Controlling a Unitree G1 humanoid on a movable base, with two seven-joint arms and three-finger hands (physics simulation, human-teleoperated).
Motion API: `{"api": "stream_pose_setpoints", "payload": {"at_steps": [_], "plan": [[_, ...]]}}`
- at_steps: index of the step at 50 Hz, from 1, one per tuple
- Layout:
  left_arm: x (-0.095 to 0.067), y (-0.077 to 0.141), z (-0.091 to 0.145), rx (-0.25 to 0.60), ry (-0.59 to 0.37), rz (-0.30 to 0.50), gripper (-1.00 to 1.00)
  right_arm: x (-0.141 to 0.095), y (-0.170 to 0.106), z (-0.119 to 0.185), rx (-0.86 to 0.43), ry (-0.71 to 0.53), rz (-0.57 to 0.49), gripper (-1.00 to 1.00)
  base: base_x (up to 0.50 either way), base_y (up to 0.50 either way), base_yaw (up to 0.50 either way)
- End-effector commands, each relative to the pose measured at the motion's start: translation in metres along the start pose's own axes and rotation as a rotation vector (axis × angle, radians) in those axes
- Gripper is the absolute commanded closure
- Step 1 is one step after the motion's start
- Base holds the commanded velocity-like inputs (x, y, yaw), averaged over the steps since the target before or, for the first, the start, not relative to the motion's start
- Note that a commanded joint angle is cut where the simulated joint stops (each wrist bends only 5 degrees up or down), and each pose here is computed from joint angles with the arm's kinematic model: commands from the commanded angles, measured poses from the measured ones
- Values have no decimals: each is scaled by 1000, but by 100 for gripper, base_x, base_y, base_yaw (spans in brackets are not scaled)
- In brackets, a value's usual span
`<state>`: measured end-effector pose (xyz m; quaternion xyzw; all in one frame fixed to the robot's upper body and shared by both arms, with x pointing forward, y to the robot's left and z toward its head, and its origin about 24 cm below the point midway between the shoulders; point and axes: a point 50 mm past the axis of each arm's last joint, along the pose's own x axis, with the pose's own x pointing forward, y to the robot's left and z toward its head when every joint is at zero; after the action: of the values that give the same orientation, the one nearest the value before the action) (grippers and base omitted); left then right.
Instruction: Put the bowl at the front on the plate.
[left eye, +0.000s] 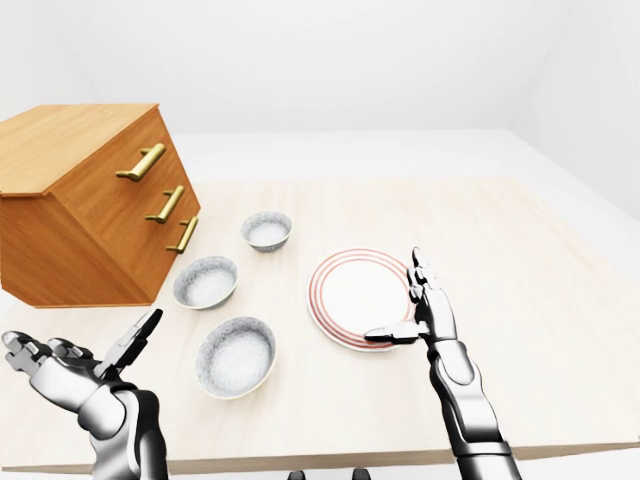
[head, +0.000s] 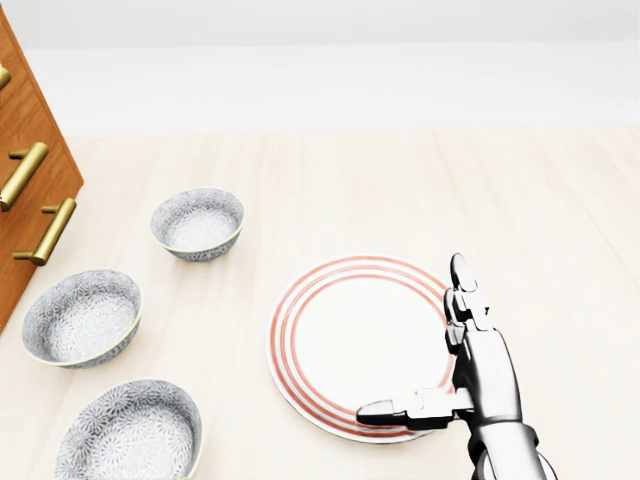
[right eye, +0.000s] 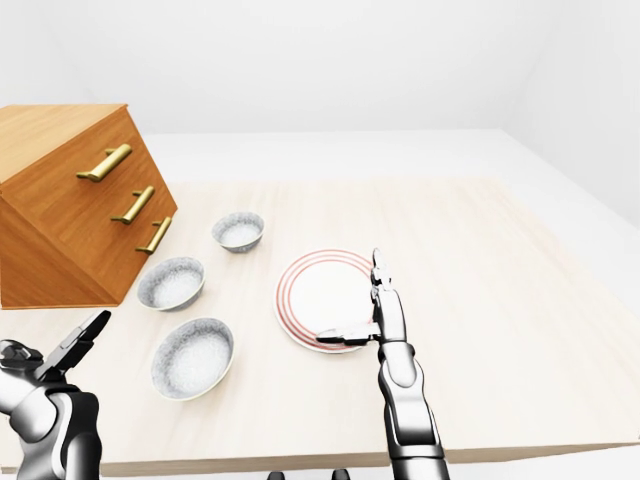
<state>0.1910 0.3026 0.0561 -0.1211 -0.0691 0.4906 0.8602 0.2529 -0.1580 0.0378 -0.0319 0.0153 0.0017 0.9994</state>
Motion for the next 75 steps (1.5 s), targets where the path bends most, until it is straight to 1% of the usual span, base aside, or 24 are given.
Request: {"api": "stream_pose_setpoints", "payload": {"at_steps": [1,17,22,25,30,37,38,44,45,51,53,54,58,59,60,62,65,68,70,73,75], "plan": [[-1,0,3,-6,-10,0,-100,0,1,1,-4,-3,4,-100,50,0,0],[-1,0,3,-8,-13,0,-100,0,1,1,-6,-9,6,-100,50,0,0],[0,0,0,-2,-2,2,-100,0,1,2,-7,-12,5,-100,50,0,0],[0,-1,-1,2,4,1,-100,-1,2,3,-16,-9,2,-100,3,0,0],[0,0,1,-1,-2,0,-100,-3,8,8,-65,-23,28,-100,0,0,0],[0,-1,-1,3,2,-1,-100,-8,7,16,-93,-31,26,-100,0,0,0],[0,-1,-2,5,5,-2,-100,-9,9,22,-47,-57,37,-100,0,0,0],[0,-1,-2,5,5,-2,-100,-5,14,36,-92,-115,54,-100,0,0,0],[0,-1,-2,5,5,-2,-100,-5,16,43,-105,-145,54,-100,0,0,0],[1,-1,-4,9,12,-1,-100,-4,23,62,-119,-229,84,-100,0,0,0],[1,-2,-5,13,19,-1,-100,-3,25,67,-135,-248,87,-100,0,0,0],[1,-2,-6,15,22,-2,-100,-4,27,76,-145,-288,81,-100,0,0,0],[1,-2,-6,14,20,-4,-100,-3,28,86,-155,-328,79,-100,0,0,0],[1,-2,-6,15,22,-4,-100,-3,29,94,-172,-366,77,-100,0,0,0],[1,-2,-7,17,24,-4,-100,-3,31,97,-193,-377,86,-100,0,0,0],[1,-2,-7,16,24,-4,-100,-3,32,101,-185,-394,91,-100,0,0,0],[1,-2,-6,14,21,-4,-100,-3,39,110,-261,-438,127,-100,0,0,0],[1,-2,-4,12,13,-5,-100,-3,53,117,-402,-473,183,-100,0,0,0],[1,-2,-4,11,12,-5,-100,-3,56,120,-431,-481,185,-100,0,0,0],[1,-1,-2,8,8,-3,-100,-3,70,129,-666,-522,212,-100,0,0,0],[1,-2,-4,11,11,-3,-100,-2,76,130,-779,-517,230,-100,0,0,0]]}}
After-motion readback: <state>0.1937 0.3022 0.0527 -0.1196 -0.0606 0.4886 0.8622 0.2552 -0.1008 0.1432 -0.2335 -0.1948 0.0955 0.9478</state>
